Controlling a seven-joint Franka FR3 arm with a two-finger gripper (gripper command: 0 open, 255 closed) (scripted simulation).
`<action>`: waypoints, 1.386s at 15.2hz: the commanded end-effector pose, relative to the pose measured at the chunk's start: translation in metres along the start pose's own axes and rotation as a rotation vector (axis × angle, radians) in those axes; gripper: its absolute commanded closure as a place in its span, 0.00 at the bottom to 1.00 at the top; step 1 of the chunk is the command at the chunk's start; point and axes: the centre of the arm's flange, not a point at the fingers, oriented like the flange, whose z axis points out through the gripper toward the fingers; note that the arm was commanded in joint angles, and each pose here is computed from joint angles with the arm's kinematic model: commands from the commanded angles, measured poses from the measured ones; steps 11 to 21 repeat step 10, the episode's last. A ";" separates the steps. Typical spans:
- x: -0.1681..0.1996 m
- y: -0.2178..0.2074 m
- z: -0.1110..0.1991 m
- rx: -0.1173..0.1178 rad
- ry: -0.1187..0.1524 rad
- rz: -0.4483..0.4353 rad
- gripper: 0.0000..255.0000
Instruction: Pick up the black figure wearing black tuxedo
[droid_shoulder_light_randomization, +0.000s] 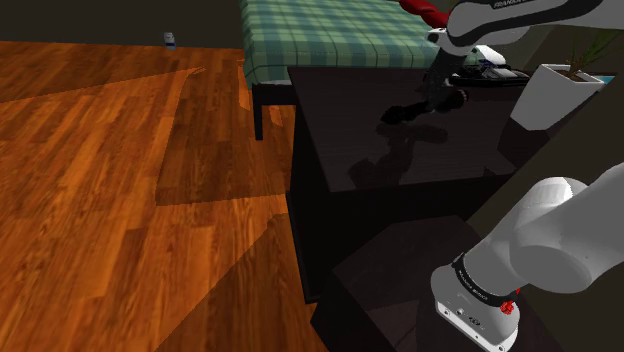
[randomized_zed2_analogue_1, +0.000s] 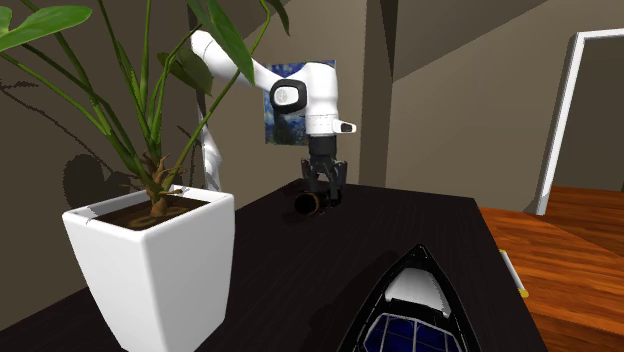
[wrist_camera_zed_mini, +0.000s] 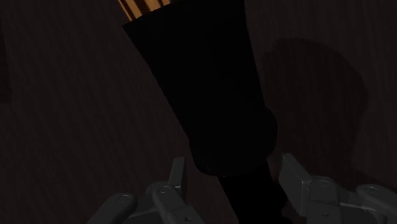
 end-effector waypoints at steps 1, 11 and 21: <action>0.000 0.000 -0.012 0.000 0.000 0.000 1.00; 0.000 0.002 -0.049 0.000 0.000 0.000 1.00; 0.000 0.002 -0.049 0.000 0.000 0.000 1.00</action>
